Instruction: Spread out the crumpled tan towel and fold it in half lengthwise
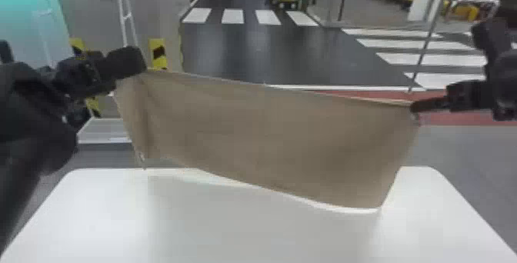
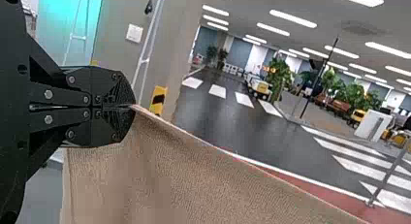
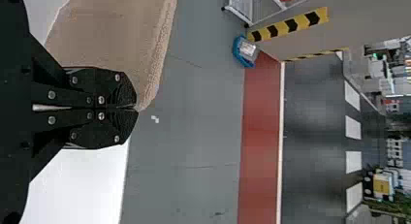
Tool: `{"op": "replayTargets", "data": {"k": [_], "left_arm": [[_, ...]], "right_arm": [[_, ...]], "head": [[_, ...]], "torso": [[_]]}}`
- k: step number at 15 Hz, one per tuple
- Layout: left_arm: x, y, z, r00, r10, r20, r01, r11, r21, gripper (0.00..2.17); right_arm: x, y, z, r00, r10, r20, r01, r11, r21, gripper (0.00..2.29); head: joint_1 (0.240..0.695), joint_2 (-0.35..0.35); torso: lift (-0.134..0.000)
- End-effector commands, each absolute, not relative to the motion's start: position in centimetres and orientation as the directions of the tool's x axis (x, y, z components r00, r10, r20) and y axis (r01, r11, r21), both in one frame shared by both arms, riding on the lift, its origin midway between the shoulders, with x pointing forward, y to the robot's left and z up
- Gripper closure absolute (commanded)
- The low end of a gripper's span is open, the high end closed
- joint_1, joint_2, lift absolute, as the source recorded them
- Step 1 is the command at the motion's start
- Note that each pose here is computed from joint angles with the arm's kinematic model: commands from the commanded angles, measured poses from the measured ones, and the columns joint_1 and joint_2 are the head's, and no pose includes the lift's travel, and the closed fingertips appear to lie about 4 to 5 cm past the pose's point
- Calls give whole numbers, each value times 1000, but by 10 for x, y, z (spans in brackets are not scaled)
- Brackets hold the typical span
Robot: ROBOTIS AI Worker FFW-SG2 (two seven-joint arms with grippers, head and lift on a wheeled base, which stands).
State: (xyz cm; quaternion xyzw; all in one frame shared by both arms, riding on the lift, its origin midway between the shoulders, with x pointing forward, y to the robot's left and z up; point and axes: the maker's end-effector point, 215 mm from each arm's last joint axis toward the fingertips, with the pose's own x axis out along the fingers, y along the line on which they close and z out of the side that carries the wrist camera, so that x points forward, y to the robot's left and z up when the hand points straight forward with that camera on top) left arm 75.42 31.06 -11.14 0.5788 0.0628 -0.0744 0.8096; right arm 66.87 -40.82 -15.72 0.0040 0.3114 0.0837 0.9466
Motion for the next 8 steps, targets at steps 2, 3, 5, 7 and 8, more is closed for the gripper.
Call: {"op": "replayTargets", "data": {"k": [2, 3, 5, 7, 8], "left_arm": [[751, 318, -75, 991, -41, -129, 135, 318, 938, 2054], [733, 324, -83, 992, -40, -117, 124, 304, 945, 2054], [677, 342, -125, 992, -33, -125, 130, 258, 957, 2054], [615, 347, -189, 983, -54, -173, 181, 219, 959, 2054], [580, 352, -223, 976, -66, -208, 217, 185, 959, 2054]], "right_arm": [[665, -430, -110, 825, 177, -536, -144, 984, 104, 1538], [643, -435, -125, 814, 205, -543, -157, 979, 132, 1538], [582, -439, -177, 778, 242, -580, -200, 970, 138, 1534], [515, -440, -237, 732, 268, -627, -224, 963, 151, 1538], [481, -437, -266, 700, 287, -654, -249, 956, 153, 1538]], "head": [[328, -75], [309, -77], [302, -82], [365, -82], [405, -81]], "torso": [[-124], [-124], [-124], [-124], [-124]]}}
